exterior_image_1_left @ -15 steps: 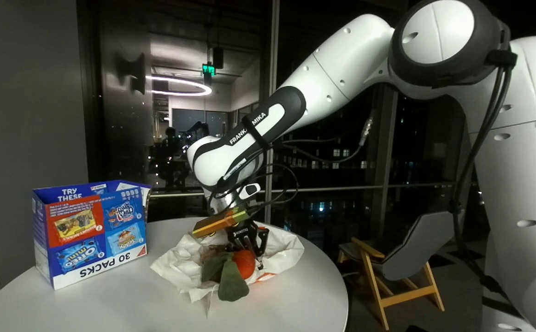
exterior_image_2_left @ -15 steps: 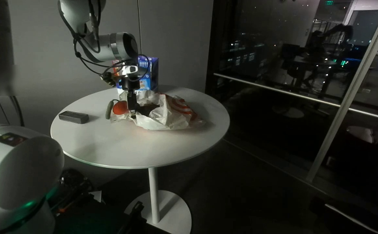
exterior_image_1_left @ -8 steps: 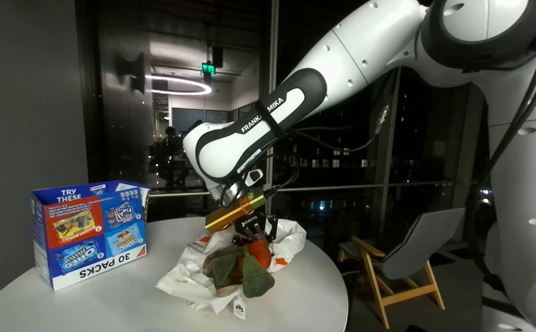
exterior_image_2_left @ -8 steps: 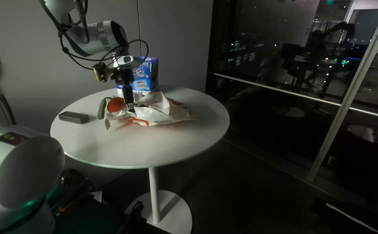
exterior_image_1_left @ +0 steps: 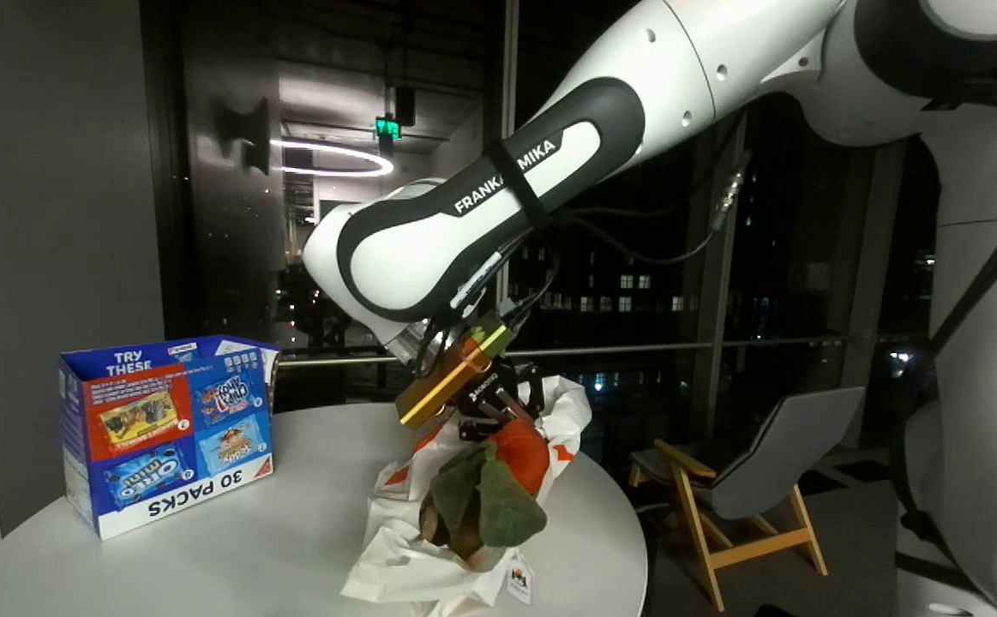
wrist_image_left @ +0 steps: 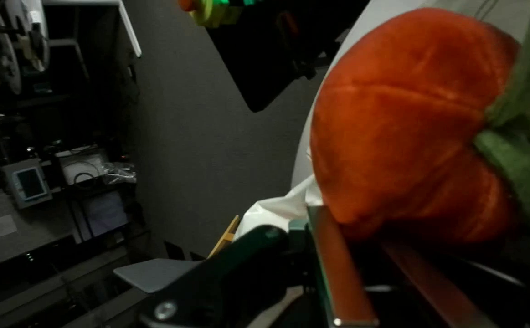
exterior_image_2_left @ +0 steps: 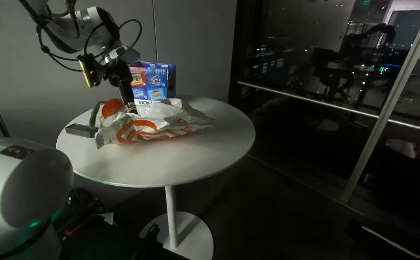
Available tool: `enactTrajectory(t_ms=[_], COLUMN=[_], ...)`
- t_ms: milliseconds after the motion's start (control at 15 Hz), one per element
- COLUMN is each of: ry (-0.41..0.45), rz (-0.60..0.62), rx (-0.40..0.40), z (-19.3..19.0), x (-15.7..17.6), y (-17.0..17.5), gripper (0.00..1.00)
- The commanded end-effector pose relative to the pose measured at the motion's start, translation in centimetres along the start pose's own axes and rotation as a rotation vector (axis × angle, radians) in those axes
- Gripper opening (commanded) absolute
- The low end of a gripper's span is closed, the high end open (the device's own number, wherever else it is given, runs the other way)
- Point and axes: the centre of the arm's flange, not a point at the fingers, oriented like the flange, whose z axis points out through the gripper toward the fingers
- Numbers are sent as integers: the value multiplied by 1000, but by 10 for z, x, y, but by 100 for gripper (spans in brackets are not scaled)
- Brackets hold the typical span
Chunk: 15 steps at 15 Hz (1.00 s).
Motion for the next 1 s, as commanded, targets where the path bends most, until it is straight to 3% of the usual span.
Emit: enactTrajectory(t_ms=[0,133,400,667,800,933], ry=[-9,2,20,25,43,115], rz=[-85,-140,-199,-397,-451,-504], rx=[-127,-137,-176,-133,-124,-114], z=[-1,8,24,25,23,20], x=[16,23,37,37,35,20], y=[-8,-15,-27,-31,-40,-53], gripper=[29,37,68,97,100,100])
